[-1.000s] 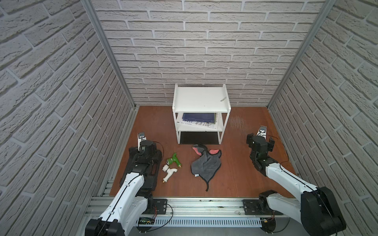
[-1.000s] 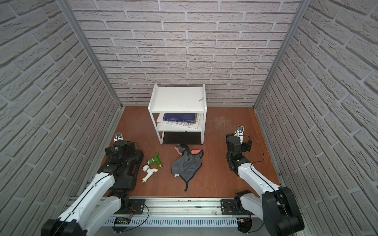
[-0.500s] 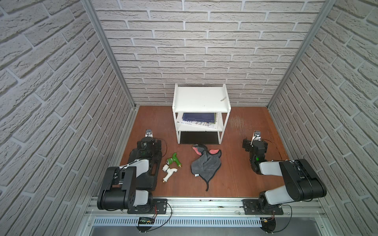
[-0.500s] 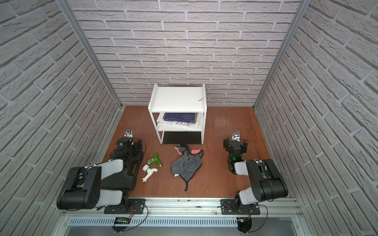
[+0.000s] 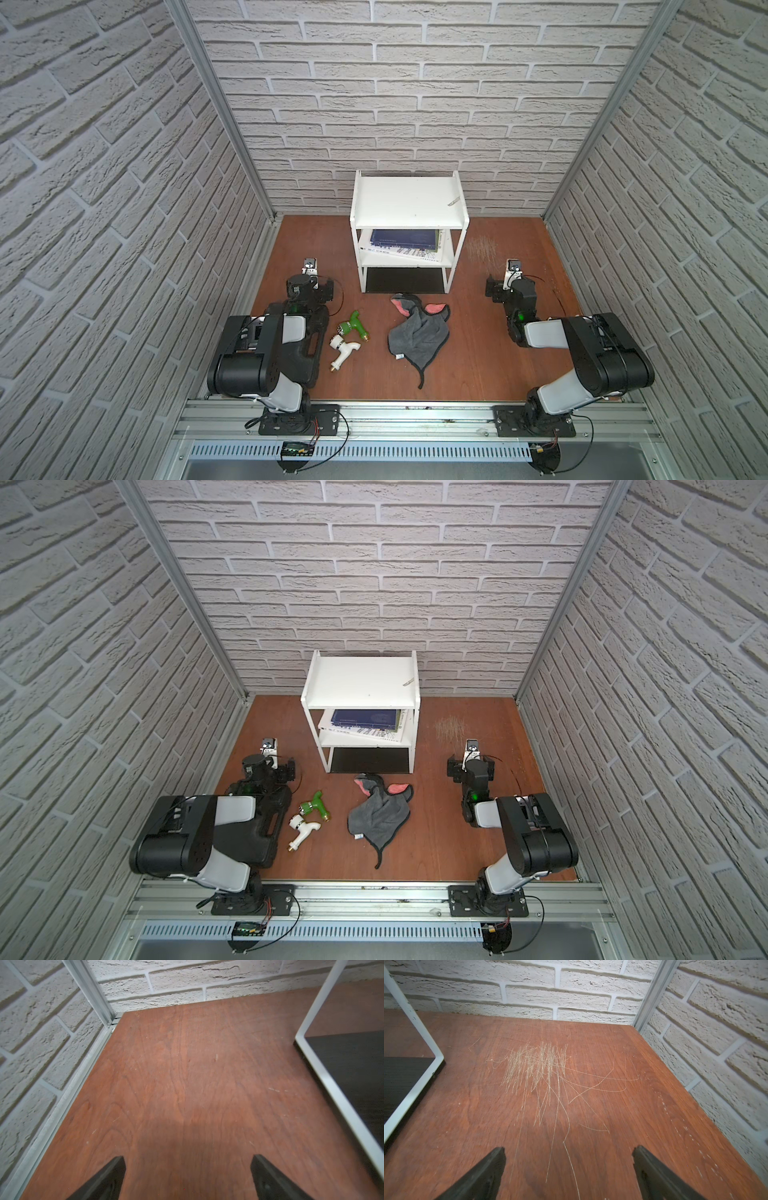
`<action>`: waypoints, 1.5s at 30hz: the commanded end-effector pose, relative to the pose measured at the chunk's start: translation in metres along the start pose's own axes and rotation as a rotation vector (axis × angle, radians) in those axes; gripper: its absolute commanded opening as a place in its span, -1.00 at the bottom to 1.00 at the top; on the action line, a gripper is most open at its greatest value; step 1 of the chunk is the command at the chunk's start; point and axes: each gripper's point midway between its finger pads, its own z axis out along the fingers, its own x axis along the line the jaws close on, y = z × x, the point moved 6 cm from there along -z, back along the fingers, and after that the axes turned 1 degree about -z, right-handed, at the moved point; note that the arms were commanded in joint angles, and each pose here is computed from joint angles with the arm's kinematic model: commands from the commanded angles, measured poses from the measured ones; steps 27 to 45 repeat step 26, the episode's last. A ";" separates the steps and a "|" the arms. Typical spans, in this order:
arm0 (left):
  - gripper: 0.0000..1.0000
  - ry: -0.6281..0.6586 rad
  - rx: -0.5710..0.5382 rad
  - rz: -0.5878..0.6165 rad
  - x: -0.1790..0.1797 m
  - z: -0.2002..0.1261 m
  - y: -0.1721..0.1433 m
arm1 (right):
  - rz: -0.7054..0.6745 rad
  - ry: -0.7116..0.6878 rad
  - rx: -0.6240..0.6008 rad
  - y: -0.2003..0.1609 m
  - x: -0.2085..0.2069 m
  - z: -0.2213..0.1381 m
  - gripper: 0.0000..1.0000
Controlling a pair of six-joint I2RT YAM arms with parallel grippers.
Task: Wipe the bookshelf clean with a cloth
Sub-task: Reset both arms
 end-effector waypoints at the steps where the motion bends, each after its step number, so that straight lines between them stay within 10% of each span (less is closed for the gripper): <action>1: 0.97 0.057 -0.116 0.002 0.003 -0.002 0.016 | 0.018 0.008 -0.028 0.009 0.000 0.000 0.98; 45: 0.96 0.062 -0.117 0.010 0.002 -0.003 0.017 | 0.019 0.008 -0.044 0.010 0.000 0.000 0.98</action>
